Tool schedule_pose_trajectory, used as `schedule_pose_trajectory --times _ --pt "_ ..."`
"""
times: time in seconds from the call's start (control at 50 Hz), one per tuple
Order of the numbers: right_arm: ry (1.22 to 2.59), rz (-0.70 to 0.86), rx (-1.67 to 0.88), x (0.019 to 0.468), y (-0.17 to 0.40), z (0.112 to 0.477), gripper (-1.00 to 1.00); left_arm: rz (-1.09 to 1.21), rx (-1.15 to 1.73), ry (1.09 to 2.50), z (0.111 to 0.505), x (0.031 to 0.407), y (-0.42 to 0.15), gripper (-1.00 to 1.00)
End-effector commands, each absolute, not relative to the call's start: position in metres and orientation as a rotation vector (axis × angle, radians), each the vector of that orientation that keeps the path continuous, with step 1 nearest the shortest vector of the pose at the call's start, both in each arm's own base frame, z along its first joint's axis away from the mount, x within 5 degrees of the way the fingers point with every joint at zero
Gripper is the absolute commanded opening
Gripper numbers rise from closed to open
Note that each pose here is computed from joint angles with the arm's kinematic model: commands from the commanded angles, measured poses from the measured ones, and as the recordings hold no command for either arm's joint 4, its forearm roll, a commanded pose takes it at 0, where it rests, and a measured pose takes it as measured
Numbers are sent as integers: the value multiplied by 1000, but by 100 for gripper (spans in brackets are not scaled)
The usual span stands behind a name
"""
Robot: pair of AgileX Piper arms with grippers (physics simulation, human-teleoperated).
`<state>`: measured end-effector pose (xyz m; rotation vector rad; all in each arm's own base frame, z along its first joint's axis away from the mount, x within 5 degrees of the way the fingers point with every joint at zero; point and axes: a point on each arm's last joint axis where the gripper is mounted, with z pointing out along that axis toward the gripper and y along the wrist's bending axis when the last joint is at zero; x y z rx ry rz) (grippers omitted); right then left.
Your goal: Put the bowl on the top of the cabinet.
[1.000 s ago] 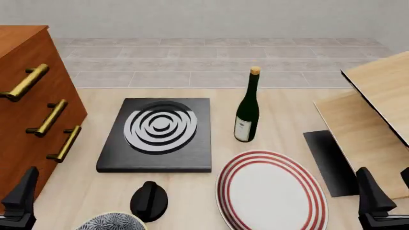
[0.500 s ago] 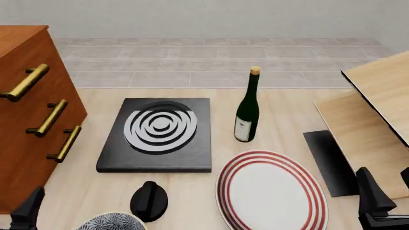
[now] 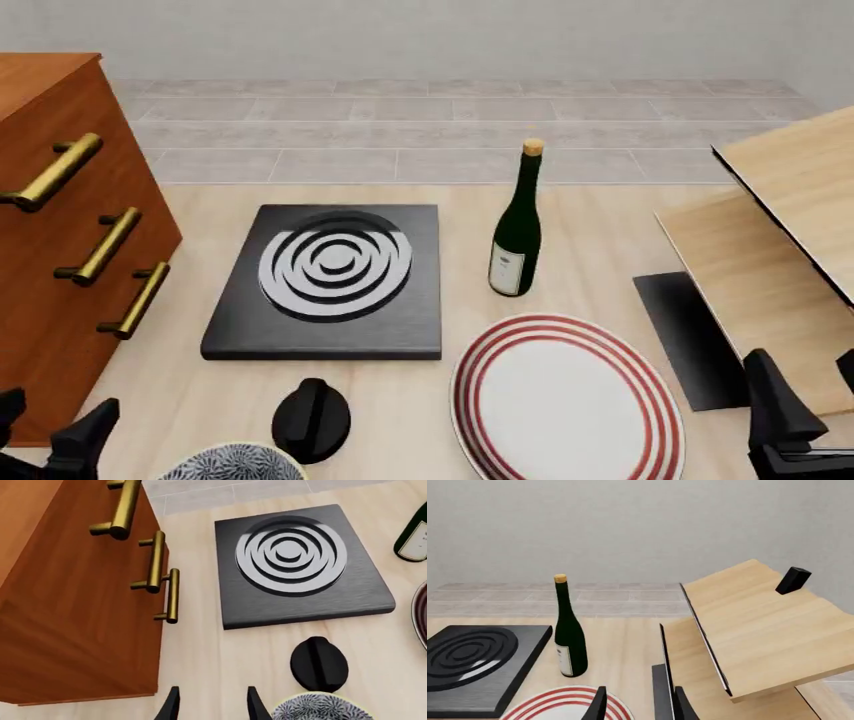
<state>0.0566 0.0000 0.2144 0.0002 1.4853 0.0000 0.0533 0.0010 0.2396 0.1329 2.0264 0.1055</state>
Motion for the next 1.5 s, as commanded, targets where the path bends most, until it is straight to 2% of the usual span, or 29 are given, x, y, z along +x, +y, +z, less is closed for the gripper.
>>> schedule_pose_trajectory --times 0.02,0.18,0.22,0.8,1.0,1.26,1.5 --pt "1485 0 0 57 0 214 100 83 144 2135 236 63 0 100" --pt "1485 0 0 57 0 214 100 77 176 2194 232 66 -1 100" --pt "1485 0 0 57 0 214 100 73 169 2257 221 72 0 100" --pt "1485 0 0 57 0 214 100 59 244 2325 213 72 -3 100" --pt "1486 0 0 57 0 214 100 62 258 2311 228 68 -3 100" --pt "1485 0 0 57 0 214 100 24 322 2358 234 62 -7 100" --pt "1485 0 0 57 0 214 100 8 321 2407 238 72 -9 100"
